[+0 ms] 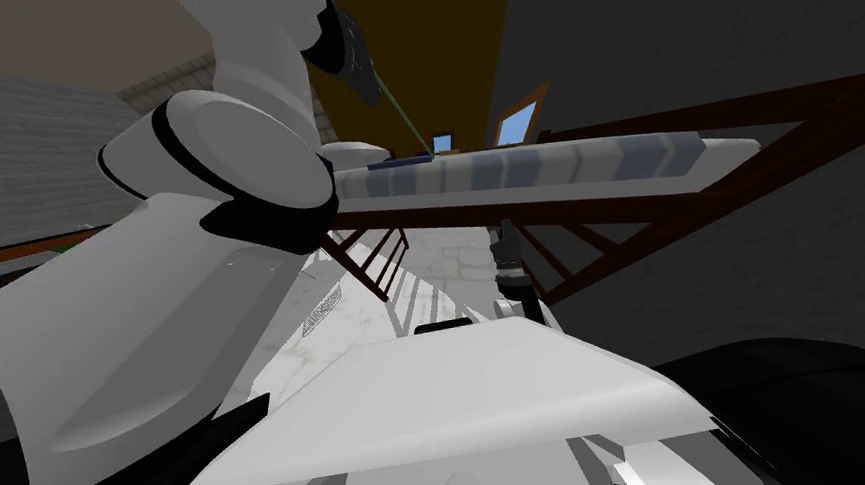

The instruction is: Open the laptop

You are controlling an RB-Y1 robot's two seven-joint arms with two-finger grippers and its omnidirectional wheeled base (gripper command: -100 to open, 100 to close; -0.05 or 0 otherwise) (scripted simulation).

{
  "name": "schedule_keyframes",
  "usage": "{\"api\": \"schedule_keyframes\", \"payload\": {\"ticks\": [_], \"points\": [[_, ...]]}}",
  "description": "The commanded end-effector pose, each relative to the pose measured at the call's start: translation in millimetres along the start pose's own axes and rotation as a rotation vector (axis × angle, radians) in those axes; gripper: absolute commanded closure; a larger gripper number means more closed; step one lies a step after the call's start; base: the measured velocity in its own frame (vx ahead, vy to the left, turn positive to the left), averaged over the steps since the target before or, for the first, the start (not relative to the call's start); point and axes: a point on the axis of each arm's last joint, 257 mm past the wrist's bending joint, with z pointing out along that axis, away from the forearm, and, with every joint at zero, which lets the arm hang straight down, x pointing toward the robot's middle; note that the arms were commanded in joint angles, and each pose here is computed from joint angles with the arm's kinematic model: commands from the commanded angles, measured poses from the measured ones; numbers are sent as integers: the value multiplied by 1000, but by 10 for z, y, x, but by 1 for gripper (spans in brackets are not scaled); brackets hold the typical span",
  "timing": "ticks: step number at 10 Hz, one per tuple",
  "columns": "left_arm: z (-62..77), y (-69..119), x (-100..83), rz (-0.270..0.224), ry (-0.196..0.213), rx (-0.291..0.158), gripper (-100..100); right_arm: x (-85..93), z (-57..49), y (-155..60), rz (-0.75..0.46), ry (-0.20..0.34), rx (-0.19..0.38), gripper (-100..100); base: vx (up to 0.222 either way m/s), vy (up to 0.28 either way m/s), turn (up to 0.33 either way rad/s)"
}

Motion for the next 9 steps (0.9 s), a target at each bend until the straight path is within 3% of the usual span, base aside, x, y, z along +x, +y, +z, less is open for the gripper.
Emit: {"api": "schedule_keyframes", "payload": {"ticks": [1, 3, 4, 5, 9], "points": [[115, 216, -212, -137, 8, -9, 100, 0, 0, 0, 0, 0, 0, 0, -36, 2, 16], [96, 177, -248, -128, 2, -4, 100, 0, 0, 0, 0, 0, 0, 0, -19, -1, 16], [186, 346, -374, -218, 9, -7, 100, 0, 0, 0, 0, 0, 0, 0, -26, 4, 34], [186, 346, -374, -218, 9, -7, 100, 0, 0, 0, 0, 0, 0, 0, -34, -1, 9], [330, 670, -620, -395, 17, -9, 100, 0, 0, 0, 0, 0, 0, 0, -30, -7, 8]]}}
